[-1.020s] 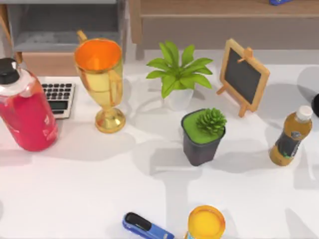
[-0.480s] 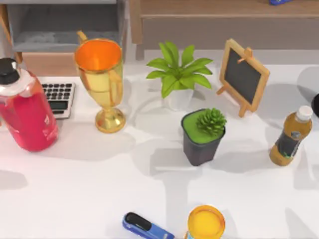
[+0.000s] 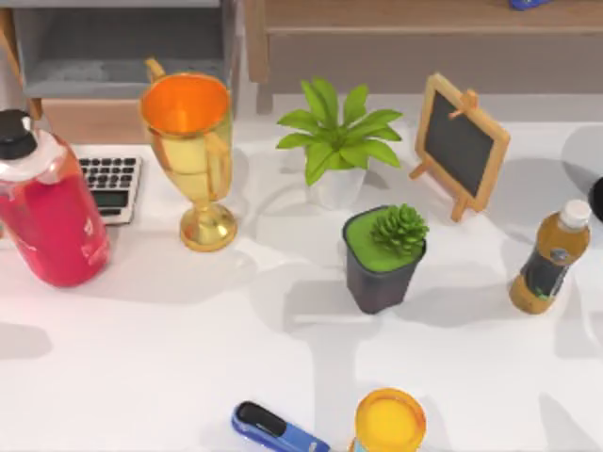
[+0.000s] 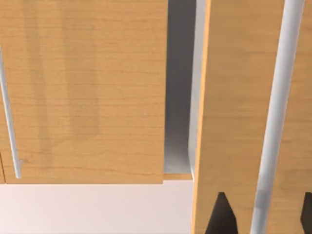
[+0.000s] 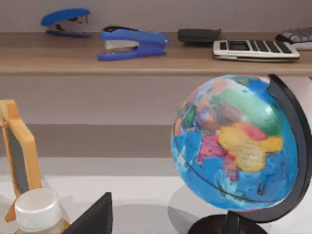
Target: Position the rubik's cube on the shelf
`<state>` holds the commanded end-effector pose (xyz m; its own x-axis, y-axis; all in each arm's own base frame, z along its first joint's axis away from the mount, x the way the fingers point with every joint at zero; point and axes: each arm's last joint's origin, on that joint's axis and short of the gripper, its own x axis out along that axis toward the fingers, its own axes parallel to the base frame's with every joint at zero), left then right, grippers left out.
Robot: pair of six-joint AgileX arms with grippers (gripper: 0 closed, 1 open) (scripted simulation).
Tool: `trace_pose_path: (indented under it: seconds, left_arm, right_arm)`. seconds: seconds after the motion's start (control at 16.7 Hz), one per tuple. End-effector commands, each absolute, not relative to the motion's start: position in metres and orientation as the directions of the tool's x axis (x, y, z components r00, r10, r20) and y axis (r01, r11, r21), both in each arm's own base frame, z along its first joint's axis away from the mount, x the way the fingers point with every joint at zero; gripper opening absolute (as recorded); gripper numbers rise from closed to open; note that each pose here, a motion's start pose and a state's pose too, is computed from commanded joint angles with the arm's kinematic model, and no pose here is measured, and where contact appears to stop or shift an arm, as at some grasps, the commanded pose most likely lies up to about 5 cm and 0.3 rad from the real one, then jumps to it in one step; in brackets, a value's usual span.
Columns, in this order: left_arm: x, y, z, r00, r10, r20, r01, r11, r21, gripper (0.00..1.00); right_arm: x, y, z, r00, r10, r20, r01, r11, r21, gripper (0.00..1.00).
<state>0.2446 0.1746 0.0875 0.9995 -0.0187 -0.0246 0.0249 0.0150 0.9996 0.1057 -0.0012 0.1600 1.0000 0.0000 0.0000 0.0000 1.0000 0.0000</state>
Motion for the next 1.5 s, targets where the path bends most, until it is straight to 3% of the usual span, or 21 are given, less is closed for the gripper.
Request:
trace_pose_path:
  seconds: [0.3,0.36,1.5]
  left_arm:
    - [0.245,0.175,0.088,1.0,-0.019,-0.025,0.025,0.015,1.0,0.98]
    - [0.245,0.175,0.088,1.0,-0.019,-0.025,0.025,0.015,1.0,1.0]
    - [0.227,0.181,0.087,0.999,0.007,-0.032,0.032,0.021,0.999,1.0]
  right_arm:
    - [0.106,-0.001,0.16,1.0,0.0,0.0,0.0,1.0,0.0,1.0]
    - [0.106,-0.001,0.16,1.0,0.0,0.0,0.0,1.0,0.0,1.0]
    - [0.106,-0.001,0.16,1.0,0.0,0.0,0.0,1.0,0.0,1.0]
